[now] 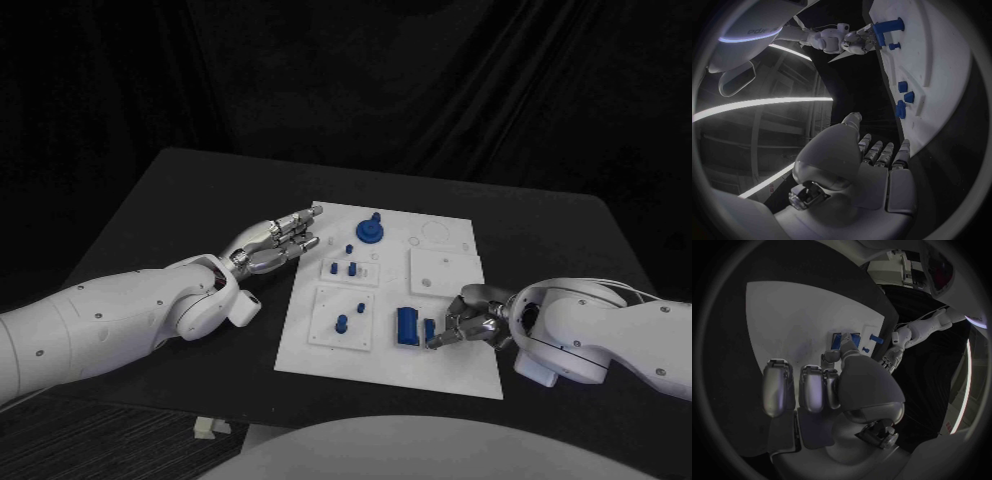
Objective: Assemble the parts on the task board
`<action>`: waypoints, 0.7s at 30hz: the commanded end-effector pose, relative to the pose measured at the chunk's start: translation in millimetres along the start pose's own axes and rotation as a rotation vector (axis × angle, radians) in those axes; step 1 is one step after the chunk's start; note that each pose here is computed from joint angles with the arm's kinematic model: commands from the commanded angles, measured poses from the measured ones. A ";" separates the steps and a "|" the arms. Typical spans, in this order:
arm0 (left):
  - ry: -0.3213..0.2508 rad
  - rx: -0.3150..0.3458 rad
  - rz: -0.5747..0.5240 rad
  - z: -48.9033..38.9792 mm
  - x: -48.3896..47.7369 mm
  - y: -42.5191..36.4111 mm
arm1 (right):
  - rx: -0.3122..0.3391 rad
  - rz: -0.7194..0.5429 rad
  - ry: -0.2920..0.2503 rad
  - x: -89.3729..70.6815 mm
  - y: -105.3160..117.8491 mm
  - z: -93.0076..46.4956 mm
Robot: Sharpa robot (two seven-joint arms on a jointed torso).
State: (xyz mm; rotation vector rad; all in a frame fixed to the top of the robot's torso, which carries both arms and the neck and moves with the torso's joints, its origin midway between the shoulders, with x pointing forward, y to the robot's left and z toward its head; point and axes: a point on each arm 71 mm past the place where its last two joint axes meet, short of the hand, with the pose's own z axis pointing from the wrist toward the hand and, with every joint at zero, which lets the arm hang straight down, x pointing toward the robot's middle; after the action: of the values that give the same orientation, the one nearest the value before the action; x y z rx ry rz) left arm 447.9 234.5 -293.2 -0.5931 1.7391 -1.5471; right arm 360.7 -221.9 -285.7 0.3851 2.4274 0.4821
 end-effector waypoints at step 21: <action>0.011 0.015 -0.016 0.0 2.4 -0.4 | -0.085 -0.238 -0.212 -9.3 10.8 -5.2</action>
State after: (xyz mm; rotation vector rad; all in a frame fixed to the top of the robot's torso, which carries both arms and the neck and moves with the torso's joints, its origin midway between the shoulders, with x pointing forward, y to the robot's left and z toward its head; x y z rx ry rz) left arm 447.3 234.7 -293.9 -0.5948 1.7419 -1.5491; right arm 363.2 -215.2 -275.4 0.1262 2.2684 0.4324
